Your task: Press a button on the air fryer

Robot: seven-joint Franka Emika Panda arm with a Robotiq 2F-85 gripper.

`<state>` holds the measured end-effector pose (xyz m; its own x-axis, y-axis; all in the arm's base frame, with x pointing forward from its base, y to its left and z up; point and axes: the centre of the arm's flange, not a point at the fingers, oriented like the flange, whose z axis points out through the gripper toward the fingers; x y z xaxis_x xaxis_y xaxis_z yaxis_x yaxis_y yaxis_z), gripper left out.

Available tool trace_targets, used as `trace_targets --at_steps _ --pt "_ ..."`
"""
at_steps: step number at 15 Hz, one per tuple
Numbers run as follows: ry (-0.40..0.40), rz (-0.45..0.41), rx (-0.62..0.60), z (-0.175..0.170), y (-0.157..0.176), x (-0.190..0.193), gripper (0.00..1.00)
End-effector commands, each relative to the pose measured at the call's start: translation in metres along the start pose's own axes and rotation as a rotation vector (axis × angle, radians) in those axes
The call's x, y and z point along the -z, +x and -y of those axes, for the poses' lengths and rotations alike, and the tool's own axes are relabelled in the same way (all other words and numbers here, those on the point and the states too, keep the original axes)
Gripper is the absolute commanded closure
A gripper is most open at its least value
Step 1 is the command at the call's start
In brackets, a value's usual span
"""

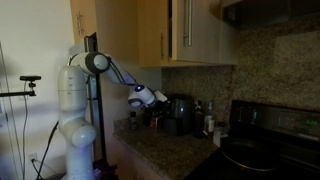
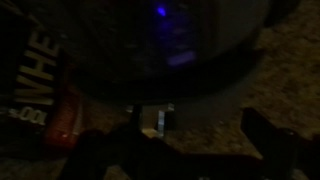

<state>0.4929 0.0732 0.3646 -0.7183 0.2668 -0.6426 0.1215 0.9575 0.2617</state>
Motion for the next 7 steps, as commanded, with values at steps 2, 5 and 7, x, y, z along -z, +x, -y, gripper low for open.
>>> trace_targets --at_steps 2,5,7 --pt "0.174 -0.161 -0.101 0.104 0.021 0.073 0.00" --pt "0.179 -0.158 -0.112 0.147 0.068 0.028 0.00" --pt "0.190 -0.166 -0.125 0.160 0.073 0.035 0.00"
